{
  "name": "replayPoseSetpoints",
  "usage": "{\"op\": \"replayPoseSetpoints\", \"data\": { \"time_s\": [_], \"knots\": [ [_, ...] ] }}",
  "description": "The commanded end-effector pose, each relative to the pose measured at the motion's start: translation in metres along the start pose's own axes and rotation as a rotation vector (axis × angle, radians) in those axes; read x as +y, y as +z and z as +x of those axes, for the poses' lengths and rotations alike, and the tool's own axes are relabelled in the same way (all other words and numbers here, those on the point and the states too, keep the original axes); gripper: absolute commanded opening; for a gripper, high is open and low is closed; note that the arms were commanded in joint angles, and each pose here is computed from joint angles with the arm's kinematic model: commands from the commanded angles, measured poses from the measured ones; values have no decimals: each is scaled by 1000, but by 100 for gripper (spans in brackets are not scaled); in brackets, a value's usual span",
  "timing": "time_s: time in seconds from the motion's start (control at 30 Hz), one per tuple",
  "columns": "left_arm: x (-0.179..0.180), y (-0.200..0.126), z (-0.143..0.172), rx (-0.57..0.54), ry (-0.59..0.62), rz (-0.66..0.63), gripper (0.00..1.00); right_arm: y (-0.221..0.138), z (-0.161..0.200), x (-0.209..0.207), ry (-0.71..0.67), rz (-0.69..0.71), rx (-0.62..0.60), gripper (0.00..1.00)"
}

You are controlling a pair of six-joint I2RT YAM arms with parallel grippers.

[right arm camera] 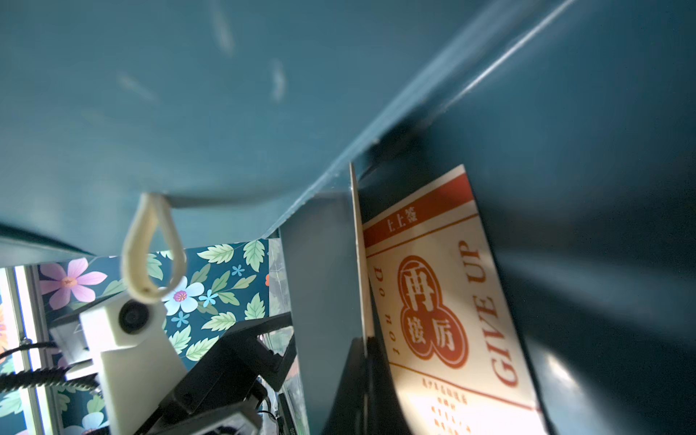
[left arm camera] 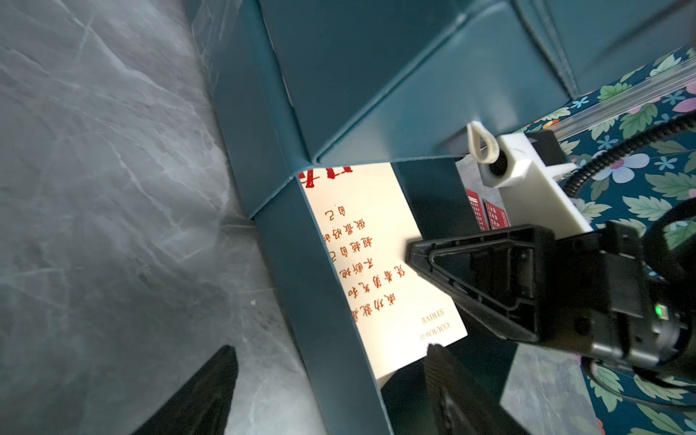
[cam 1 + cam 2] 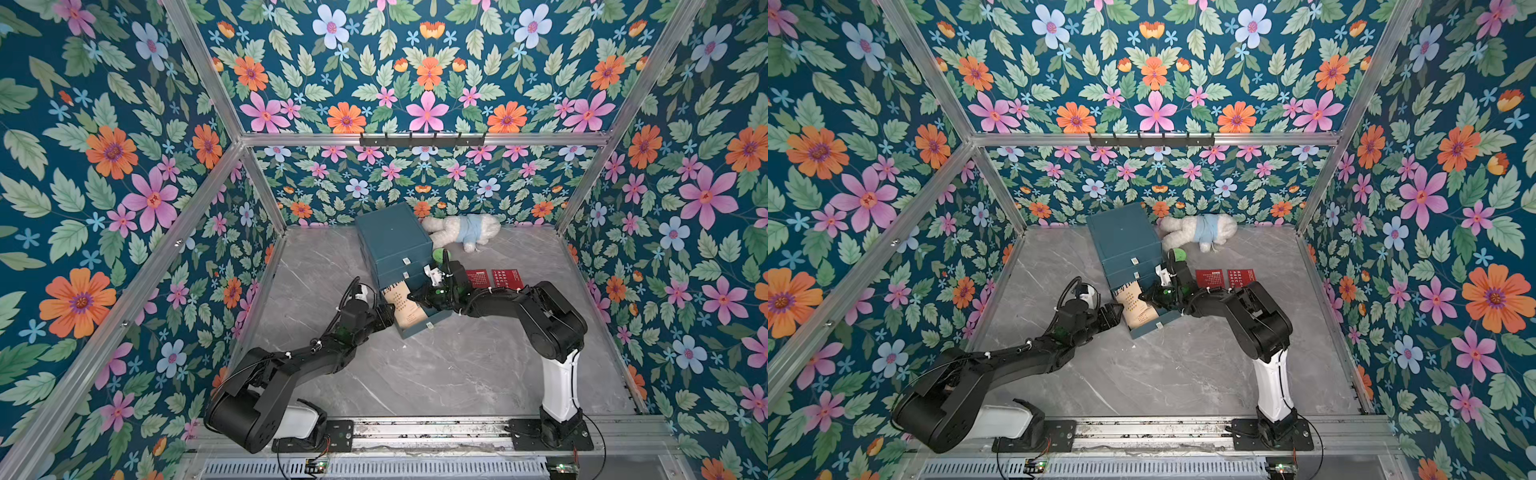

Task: Take the postcards out of the drawer
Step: Pick up the postcard from the drawer.

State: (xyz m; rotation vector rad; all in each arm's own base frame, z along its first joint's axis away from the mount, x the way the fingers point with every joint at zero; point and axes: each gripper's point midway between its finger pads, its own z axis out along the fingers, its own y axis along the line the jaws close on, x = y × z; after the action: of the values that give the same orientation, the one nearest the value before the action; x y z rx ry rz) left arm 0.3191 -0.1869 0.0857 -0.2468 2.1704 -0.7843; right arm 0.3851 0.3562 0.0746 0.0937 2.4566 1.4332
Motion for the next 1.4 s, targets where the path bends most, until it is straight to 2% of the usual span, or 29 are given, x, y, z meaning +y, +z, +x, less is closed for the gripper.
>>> {"op": "replayPoseSetpoints", "data": {
  "time_s": [0.0, 0.33, 0.67, 1.13, 1.37],
  "knots": [
    [4, -2, -5, -20, 13, -28, 82, -5, -2, 5, 2, 7, -12, 0],
    [7, -13, -19, -71, 61, -80, 84, -30, -6, 29, -12, -1, -32, 0],
    [2, -17, -31, -97, 81, -94, 86, -61, 15, 33, -7, 4, -8, 0],
    [-7, -20, -43, -113, 61, -88, 87, -146, 38, 18, -36, 97, -93, 0],
    [-10, -20, -50, -130, 42, -96, 87, -197, 52, -10, -14, 175, -173, 0]
  ]
}}
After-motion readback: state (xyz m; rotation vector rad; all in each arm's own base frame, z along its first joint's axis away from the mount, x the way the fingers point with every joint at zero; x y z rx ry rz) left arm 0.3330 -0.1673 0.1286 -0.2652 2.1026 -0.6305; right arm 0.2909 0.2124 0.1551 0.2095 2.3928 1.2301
